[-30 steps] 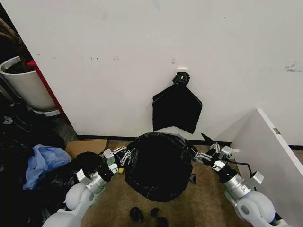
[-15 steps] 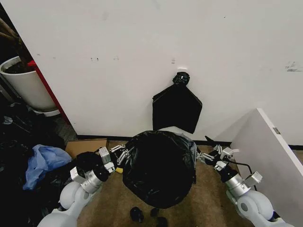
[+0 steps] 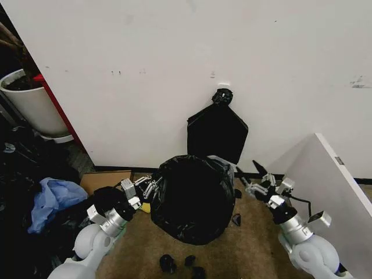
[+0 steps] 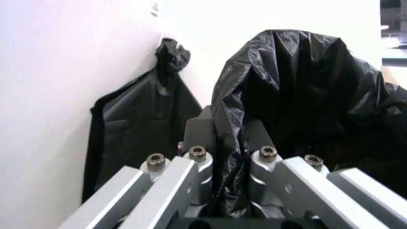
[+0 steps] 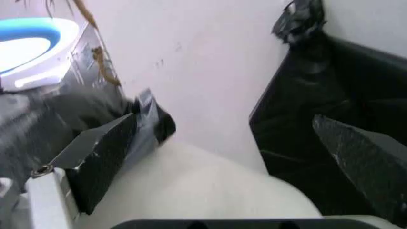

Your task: Place the garbage bag over the trash bin.

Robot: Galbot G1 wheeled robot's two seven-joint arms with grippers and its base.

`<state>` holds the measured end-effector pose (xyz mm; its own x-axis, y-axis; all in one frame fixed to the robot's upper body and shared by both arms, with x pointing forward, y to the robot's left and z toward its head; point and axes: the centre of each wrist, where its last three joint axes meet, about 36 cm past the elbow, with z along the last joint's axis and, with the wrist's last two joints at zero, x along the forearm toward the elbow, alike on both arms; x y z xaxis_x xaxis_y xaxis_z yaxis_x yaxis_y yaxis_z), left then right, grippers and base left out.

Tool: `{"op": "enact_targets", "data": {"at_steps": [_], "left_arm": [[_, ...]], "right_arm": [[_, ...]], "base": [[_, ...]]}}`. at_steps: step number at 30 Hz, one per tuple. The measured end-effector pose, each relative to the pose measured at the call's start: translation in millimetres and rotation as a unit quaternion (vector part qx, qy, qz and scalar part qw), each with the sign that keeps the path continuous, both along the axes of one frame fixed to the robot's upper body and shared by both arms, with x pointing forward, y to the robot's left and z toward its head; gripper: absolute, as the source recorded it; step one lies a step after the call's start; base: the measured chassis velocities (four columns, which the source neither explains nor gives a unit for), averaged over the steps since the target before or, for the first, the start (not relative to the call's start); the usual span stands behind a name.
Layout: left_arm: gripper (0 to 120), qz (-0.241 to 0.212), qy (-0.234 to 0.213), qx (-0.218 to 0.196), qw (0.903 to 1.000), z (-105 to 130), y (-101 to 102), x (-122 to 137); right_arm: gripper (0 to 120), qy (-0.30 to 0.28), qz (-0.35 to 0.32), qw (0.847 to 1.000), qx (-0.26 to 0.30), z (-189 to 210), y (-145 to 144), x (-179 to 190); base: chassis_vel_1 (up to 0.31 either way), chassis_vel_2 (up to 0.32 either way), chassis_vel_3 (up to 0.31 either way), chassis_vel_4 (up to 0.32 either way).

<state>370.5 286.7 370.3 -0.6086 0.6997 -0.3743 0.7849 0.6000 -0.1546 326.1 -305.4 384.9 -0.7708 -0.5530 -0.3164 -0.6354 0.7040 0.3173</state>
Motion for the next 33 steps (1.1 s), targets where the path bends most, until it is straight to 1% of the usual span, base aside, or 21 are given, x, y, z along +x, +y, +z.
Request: {"op": "enact_targets", "data": {"at_steps": [3,6,9,12,16,19,20,21,22,23,25,26,27,28,30,31,32,33], "left_arm": [[4,-0.009,-0.007,-0.002,0.9999,3.0,0.2,-3.5],[4,-0.018,-0.013,-0.004,0.9997,5.0,2.4,-7.1],[4,-0.019,-0.015,-0.005,0.9997,6.0,4.5,-8.0],[4,-0.015,-0.016,-0.004,0.9997,6.4,6.3,-7.3],[4,-0.001,-0.007,-0.002,1.0000,1.6,6.3,-5.3],[4,0.031,0.021,-0.009,0.9993,-8.6,-2.7,-4.4],[4,0.036,0.025,-0.011,0.9990,-10.0,-4.3,-4.5],[4,0.048,0.041,-0.014,0.9979,-14.0,-8.8,-4.8],[4,0.058,0.060,-0.011,0.9965,-17.3,-12.5,-5.2],[4,0.058,0.060,-0.011,0.9965,-17.3,-12.5,-5.2],[4,0.077,0.095,0.009,0.9925,-22.2,-17.2,-6.7],[4,0.081,0.108,0.015,0.9907,-23.4,-18.4,-7.5],[4,0.089,0.136,0.025,0.9865,-25.5,-20.5,-9.9],[4,0.089,0.136,0.025,0.9865,-25.5,-20.5,-9.9],[4,0.099,0.201,0.040,0.9737,-24.5,-25.3,-15.4],[4,0.099,0.201,0.040,0.9737,-24.5,-25.3,-15.4],[4,0.105,0.222,0.042,0.9684,-23.3,-27.2,-16.5],[4,0.117,0.252,0.044,0.9596,-20.8,-30.2,-16.9]], "right_arm": [[100,0.008,-0.016,1.000,-0.021,-5.9,3.4,0.8],[100,0.024,-0.040,0.998,-0.032,-10.5,3.9,2.4],[100,0.030,-0.050,0.998,-0.036,-13.6,2.1,3.9],[100,0.032,-0.055,0.997,-0.034,-15.4,1.1,5.0],[100,0.008,-0.040,0.999,-0.011,-14.2,1.1,5.6],[100,-0.034,-0.024,0.999,0.011,-12.7,2.6,7.2],[100,-0.039,-0.024,0.999,0.013,-12.6,2.7,7.4],[100,-0.046,-0.029,0.998,0.017,-12.4,3.6,8.1],[100,-0.047,-0.050,0.998,0.013,-11.8,5.9,8.7],[100,-0.047,-0.050,0.998,0.013,-11.8,5.9,8.7],[100,-0.030,-0.115,0.993,0.002,-9.0,15.8,9.0],[100,-0.025,-0.133,0.991,0.002,-7.8,19.4,8.9],[100,-0.017,-0.160,0.987,0.002,-5.2,26.0,7.6],[100,-0.017,-0.160,0.987,0.002,-5.2,26.0,7.6],[100,-0.022,-0.183,0.983,-0.021,-2.1,35.3,1.2],[100,-0.022,-0.183,0.983,-0.021,-2.1,35.3,1.2],[100,-0.030,-0.185,0.982,-0.038,-2.0,37.5,-1.4],[100,-0.042,-0.184,0.980,-0.058,-1.9,40.1,-4.1]], "base": [[0.000,0.000,0.000,0.000],[0.000,0.000,0.000,0.000],[0.000,0.000,0.000,0.000],[0.000,0.000,0.000,0.000],[0.000,0.000,0.000,0.000],[0.000,0.000,0.000,0.000],[0.000,0.000,0.000,0.000],[0.000,0.000,0.000,0.000],[0.000,0.000,0.000,0.000],[0.000,0.000,0.000,0.000],[0.000,0.000,0.000,0.000],[0.000,0.000,0.000,0.000],[0.000,0.000,0.000,0.000],[0.000,0.000,0.000,0.000],[0.000,0.000,0.000,0.000],[0.000,0.000,0.000,0.000],[0.000,0.000,0.000,0.000],[0.000,0.000,0.000,0.000]]}}
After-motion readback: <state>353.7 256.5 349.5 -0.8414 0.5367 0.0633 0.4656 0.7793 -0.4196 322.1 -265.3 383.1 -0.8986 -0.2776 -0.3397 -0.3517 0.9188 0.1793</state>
